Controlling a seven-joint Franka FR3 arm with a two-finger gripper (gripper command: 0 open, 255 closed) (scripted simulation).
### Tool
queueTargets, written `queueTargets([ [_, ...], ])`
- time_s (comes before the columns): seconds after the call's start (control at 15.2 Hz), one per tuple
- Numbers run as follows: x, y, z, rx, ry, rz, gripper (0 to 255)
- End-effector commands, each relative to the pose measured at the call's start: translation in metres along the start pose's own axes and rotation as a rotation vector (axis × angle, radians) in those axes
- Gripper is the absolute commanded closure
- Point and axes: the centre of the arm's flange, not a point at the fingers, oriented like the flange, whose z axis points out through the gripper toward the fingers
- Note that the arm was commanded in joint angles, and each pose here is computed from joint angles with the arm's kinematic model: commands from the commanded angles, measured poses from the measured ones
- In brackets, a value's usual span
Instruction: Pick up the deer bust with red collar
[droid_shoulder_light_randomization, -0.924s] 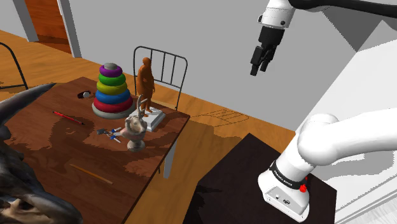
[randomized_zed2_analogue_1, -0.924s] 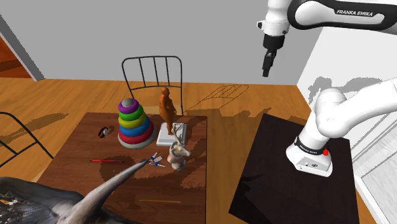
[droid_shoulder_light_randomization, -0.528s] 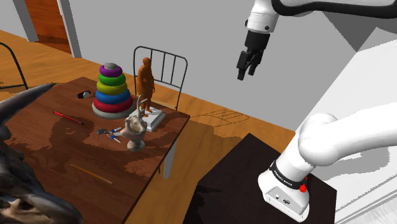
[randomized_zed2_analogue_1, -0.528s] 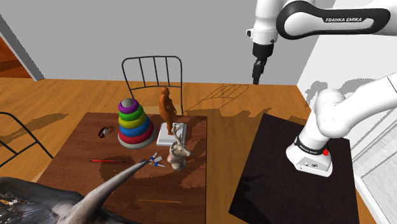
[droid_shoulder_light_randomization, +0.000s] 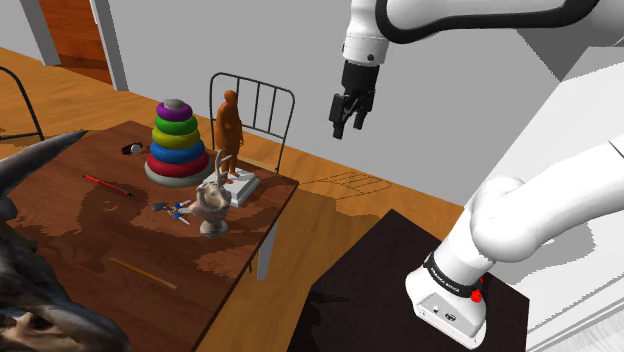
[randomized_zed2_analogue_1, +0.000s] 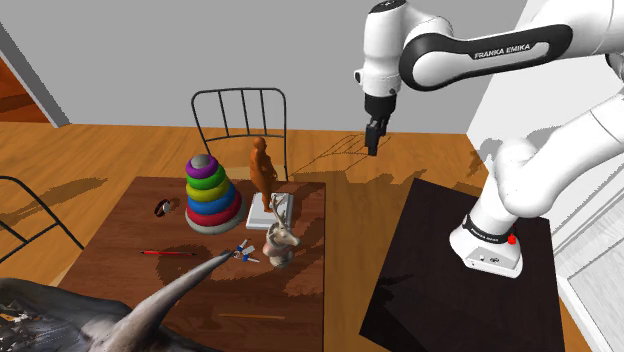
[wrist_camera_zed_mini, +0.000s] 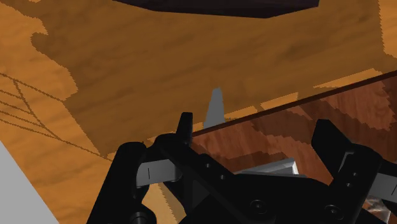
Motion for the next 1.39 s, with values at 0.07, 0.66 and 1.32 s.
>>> queueTargets([
  [0.07,0.020,-0.034,0.014,-0.002,-0.002,-0.009,0],
  [0.66,0.082,-0.129,0.055,-0.012,-0.009,-0.035,0],
  [1.32,0.147,-0.237,0.101,-0.023,-0.018,-0.064,0],
])
